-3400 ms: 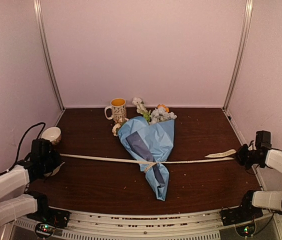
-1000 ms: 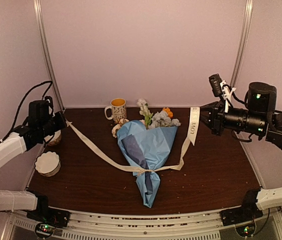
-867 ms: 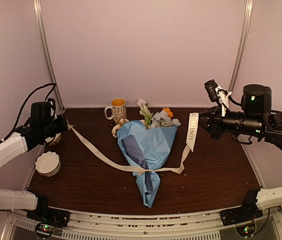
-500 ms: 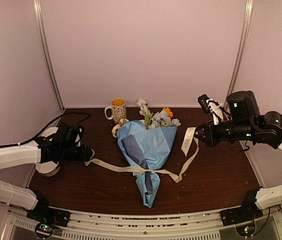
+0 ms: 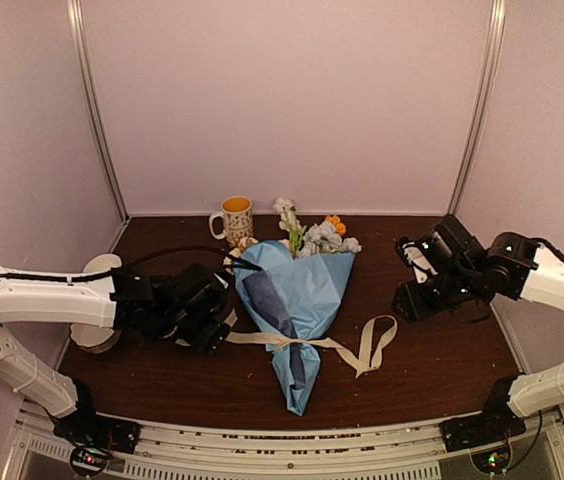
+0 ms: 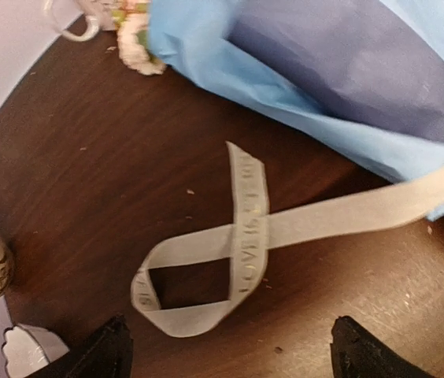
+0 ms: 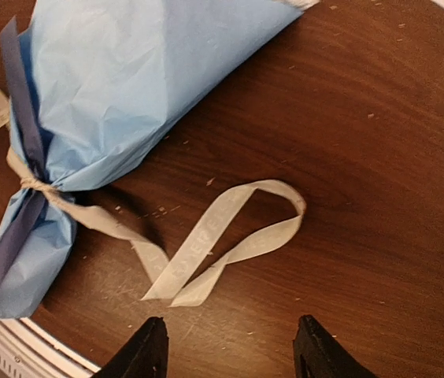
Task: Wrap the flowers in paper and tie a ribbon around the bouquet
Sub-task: Place the half-tied ribbon at the center of the board, then pick up the half-tied ribbon from the center of the board.
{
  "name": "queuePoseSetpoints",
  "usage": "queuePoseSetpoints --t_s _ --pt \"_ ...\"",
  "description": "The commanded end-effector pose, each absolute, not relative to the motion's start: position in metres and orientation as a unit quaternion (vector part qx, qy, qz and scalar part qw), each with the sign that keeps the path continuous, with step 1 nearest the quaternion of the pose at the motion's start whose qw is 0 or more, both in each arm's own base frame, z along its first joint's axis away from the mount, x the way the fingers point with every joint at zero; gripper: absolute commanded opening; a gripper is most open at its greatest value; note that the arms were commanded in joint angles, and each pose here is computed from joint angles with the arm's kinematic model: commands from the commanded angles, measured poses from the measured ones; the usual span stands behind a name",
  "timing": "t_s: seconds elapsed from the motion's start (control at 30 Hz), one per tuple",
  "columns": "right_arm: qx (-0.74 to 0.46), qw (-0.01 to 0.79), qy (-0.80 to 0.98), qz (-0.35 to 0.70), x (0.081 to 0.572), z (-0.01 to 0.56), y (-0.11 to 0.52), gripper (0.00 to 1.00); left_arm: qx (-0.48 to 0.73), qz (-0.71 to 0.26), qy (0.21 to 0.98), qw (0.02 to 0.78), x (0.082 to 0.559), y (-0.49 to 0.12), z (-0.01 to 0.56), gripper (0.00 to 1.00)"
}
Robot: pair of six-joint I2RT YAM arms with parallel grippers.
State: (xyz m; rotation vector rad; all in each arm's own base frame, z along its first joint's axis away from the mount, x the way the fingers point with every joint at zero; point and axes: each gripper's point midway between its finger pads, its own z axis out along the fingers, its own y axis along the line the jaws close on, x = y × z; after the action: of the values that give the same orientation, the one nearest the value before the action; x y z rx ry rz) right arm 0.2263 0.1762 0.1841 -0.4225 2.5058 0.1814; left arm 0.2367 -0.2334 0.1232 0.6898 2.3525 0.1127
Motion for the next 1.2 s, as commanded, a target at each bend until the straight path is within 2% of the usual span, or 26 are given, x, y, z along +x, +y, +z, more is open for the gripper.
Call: queuePoseSetpoints --t_s 0.0,0.1,0.2,0.3,0.43,0.5,0.6,0.7,0.8,0.87,0.93,1.0,1.07,1.13,1.17 --pt "-0.262 0.272 0.905 0.197 0.206 0.167 0.251 0.55 0.401 -0.026 0.848 0.346 0.22 -0.275 0.107 0.88" --pt "-0.302 0.254 0.895 0.206 0.205 0.141 0.279 0.58 0.43 -0.061 0.812 0.39 0.222 -0.292 0.117 0.88" --pt "-0.338 0.23 0.893 0.189 0.209 0.108 0.291 0.63 0.497 -0.086 0.766 0.4 0.213 -0.31 0.118 0.93" --pt "-0.356 0.203 0.896 0.171 0.212 0.08 0.296 0.7 0.525 -0.049 0.751 0.396 0.221 -0.312 0.108 0.95" --pt "-0.372 0.203 0.891 0.165 0.218 0.062 0.304 0.73 0.57 0.003 0.739 0.36 0.226 -0.31 0.08 0.96" --pt "-0.379 0.2 0.889 0.159 0.222 0.054 0.308 0.73 0.579 0.03 0.736 0.35 0.233 -0.308 0.072 0.97" --pt "-0.394 0.191 0.885 0.157 0.226 0.04 0.318 0.71 0.592 0.019 0.726 0.349 0.235 -0.32 0.063 0.96" --pt "-0.401 0.163 0.888 0.153 0.224 0.023 0.321 0.59 0.572 0.025 0.738 0.358 0.248 -0.324 0.059 0.92" --pt "-0.408 0.134 0.883 0.192 0.209 0.021 0.328 0.35 0.561 0.022 0.745 0.359 0.256 -0.324 0.056 0.74" --pt "-0.414 0.127 0.876 0.211 0.199 0.028 0.329 0.24 0.569 0.018 0.741 0.355 0.256 -0.326 0.053 0.71" --pt "-0.416 0.131 0.872 0.22 0.195 0.033 0.327 0.18 0.577 0.021 0.739 0.348 0.257 -0.328 0.049 0.68" --pt "-0.418 0.131 0.869 0.228 0.192 0.038 0.328 0.13 0.573 0.017 0.743 0.346 0.26 -0.331 0.049 0.57" --pt "-0.418 0.133 0.868 0.231 0.192 0.043 0.329 0.07 0.565 -0.001 0.748 0.349 0.26 -0.335 0.051 0.36" --pt "-0.415 0.14 0.867 0.236 0.194 0.05 0.331 0.02 0.555 -0.018 0.755 0.349 0.26 -0.335 0.048 0.06" --pt "-0.412 0.144 0.867 0.241 0.194 0.053 0.333 0.0 0.547 -0.026 0.761 0.347 0.261 -0.334 0.047 0.0"
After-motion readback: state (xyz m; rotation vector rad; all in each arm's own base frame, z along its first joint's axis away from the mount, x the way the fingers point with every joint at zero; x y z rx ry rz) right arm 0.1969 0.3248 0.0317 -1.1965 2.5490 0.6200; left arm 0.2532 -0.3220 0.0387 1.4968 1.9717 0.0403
